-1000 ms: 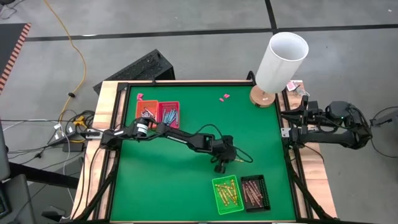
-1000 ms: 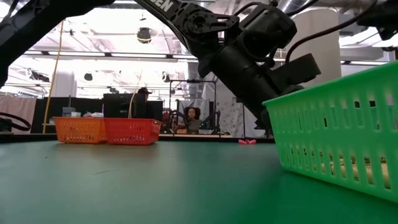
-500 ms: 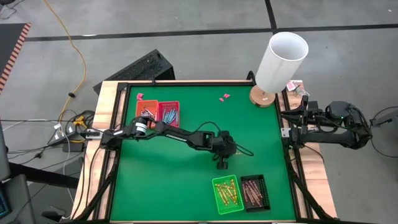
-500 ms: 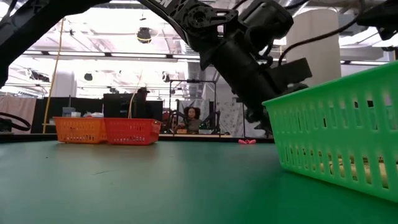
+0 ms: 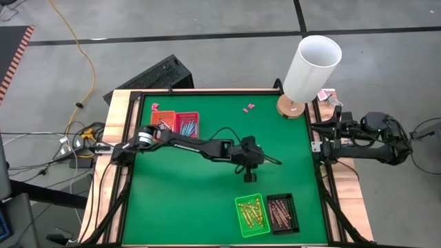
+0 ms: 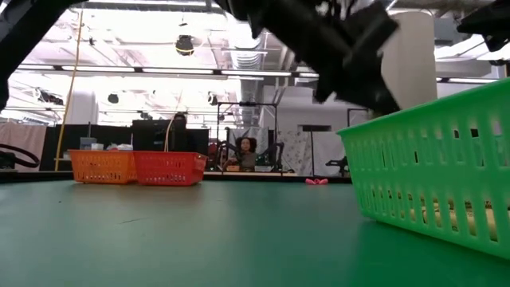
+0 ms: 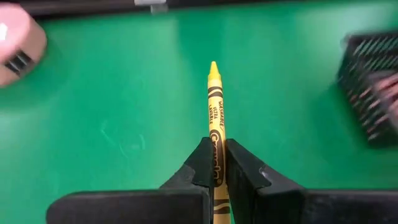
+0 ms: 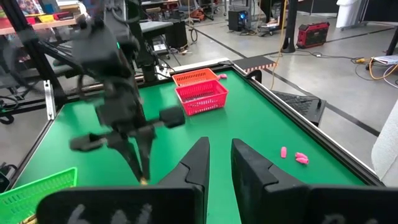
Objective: Sort crayons
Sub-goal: Put the yellow crayon into the green bin
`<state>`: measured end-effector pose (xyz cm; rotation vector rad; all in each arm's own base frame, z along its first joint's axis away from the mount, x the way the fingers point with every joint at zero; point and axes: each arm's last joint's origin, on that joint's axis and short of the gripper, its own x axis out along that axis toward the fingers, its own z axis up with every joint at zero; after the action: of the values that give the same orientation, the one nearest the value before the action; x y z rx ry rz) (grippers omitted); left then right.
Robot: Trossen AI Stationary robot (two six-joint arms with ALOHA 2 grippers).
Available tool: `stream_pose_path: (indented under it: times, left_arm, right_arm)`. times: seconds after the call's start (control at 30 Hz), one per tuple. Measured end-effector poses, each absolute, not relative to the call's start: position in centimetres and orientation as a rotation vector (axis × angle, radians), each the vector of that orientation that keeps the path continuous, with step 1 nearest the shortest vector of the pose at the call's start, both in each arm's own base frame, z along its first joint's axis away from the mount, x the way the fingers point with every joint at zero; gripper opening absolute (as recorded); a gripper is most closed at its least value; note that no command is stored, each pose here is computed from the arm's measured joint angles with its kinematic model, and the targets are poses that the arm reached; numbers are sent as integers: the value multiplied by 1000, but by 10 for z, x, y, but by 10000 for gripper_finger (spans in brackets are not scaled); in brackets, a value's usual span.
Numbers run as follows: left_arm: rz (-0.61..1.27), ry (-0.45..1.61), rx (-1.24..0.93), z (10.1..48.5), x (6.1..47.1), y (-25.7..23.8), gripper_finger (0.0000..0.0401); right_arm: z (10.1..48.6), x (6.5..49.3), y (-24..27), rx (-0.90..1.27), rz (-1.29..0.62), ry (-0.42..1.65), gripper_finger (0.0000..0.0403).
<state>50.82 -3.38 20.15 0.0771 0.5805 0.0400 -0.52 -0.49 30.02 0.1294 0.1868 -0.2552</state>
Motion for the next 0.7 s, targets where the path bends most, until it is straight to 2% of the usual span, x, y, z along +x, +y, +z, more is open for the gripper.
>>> stream_pose_path:
  times: [0.13, 0.3, 0.47, 0.7]
  left_arm:
    - [-8, 529, 106, 226, 502, -48, 7]
    - [-225, 451, 222, 251, 490, -89, 7]
    - [-431, 419, 420, 249, 477, -140, 8]
    - [-536, 369, 569, 249, 465, -177, 9]
  right_arm:
    - [300, -5, -5, 130, -255, 187, 68]
    - [300, -5, -5, 131, -255, 187, 68]
    - [300, -5, -5, 133, -257, 186, 68]
    - [300, -5, -5, 136, -258, 186, 68]
